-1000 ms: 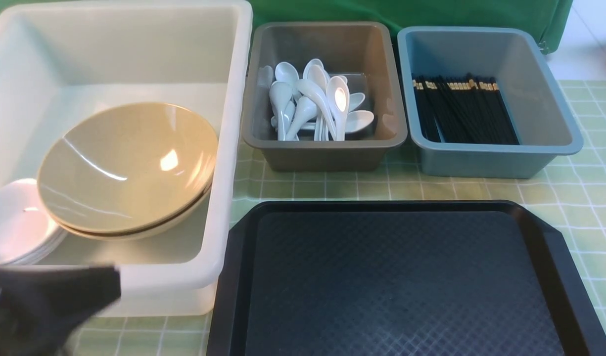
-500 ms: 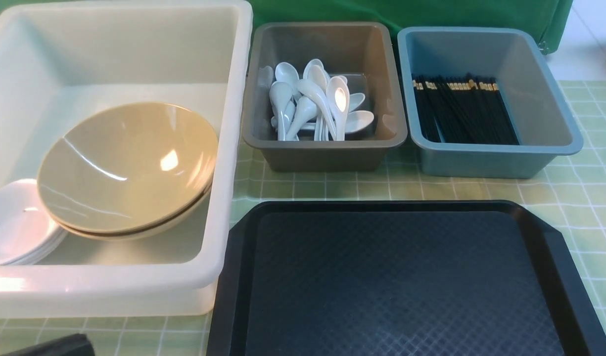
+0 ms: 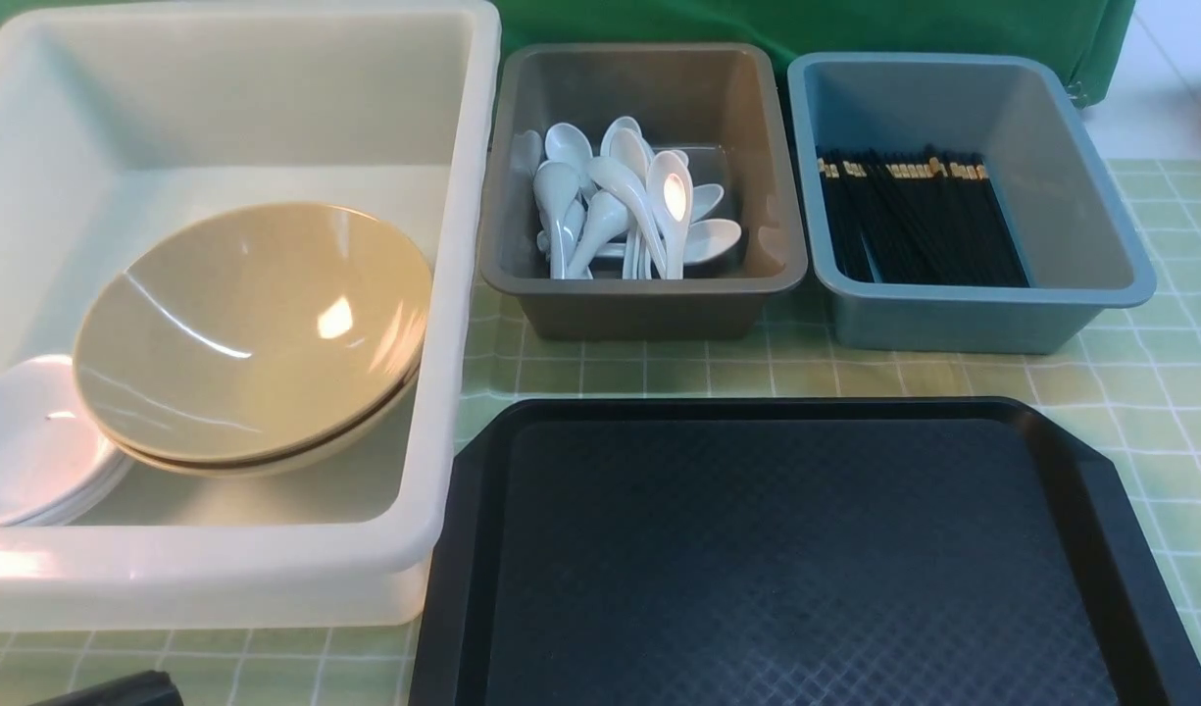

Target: On green table put chopsticks spoon bowls plates into blue grey white boxes.

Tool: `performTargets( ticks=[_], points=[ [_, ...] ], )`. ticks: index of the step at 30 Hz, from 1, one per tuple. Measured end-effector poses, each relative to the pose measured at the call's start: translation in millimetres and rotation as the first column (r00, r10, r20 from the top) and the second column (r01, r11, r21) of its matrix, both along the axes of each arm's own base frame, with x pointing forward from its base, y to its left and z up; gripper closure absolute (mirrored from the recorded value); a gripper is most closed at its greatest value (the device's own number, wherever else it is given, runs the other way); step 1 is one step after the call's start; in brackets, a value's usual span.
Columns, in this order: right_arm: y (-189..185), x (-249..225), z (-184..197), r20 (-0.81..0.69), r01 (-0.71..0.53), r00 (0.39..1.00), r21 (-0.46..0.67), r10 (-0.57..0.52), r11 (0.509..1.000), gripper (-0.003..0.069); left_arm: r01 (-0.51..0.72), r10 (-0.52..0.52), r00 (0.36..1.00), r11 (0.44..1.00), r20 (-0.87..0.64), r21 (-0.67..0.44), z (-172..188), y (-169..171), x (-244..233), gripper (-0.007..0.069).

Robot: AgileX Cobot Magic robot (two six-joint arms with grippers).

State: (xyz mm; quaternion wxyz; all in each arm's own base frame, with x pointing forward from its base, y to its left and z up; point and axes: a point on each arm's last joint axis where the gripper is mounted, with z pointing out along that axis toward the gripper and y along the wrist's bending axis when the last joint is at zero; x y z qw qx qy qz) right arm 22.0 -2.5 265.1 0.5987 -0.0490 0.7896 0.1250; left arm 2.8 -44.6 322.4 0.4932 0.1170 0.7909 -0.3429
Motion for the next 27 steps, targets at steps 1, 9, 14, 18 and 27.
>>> performTargets(
  ticks=[1,9,14,18,27],
  points=[
    [0,0,0,0.000,0.000,1.000,0.000,0.000,1.000,0.0601,-0.002,0.002,1.000,1.000,0.006,0.012,0,0,0,0.0627],
    [0,0,0,0.000,0.000,1.000,0.000,0.000,1.000,0.0592,-0.165,0.132,0.975,0.968,0.177,0.191,-13,14,20,0.0627],
    [0,0,0,-0.001,0.000,1.000,0.000,0.000,1.000,0.0589,-0.384,0.291,0.889,0.894,0.353,0.229,-42,28,39,0.0627],
    [0,0,0,-0.001,0.000,1.000,0.000,0.000,1.000,0.0588,-0.546,0.424,0.794,0.812,0.434,0.206,-95,39,46,0.0627],
    [0,0,-1,-0.006,0.001,1.000,-0.002,-0.001,1.000,0.0582,-0.570,0.494,0.820,0.748,0.289,0.340,-148,44,50,0.0627]
  ],
)
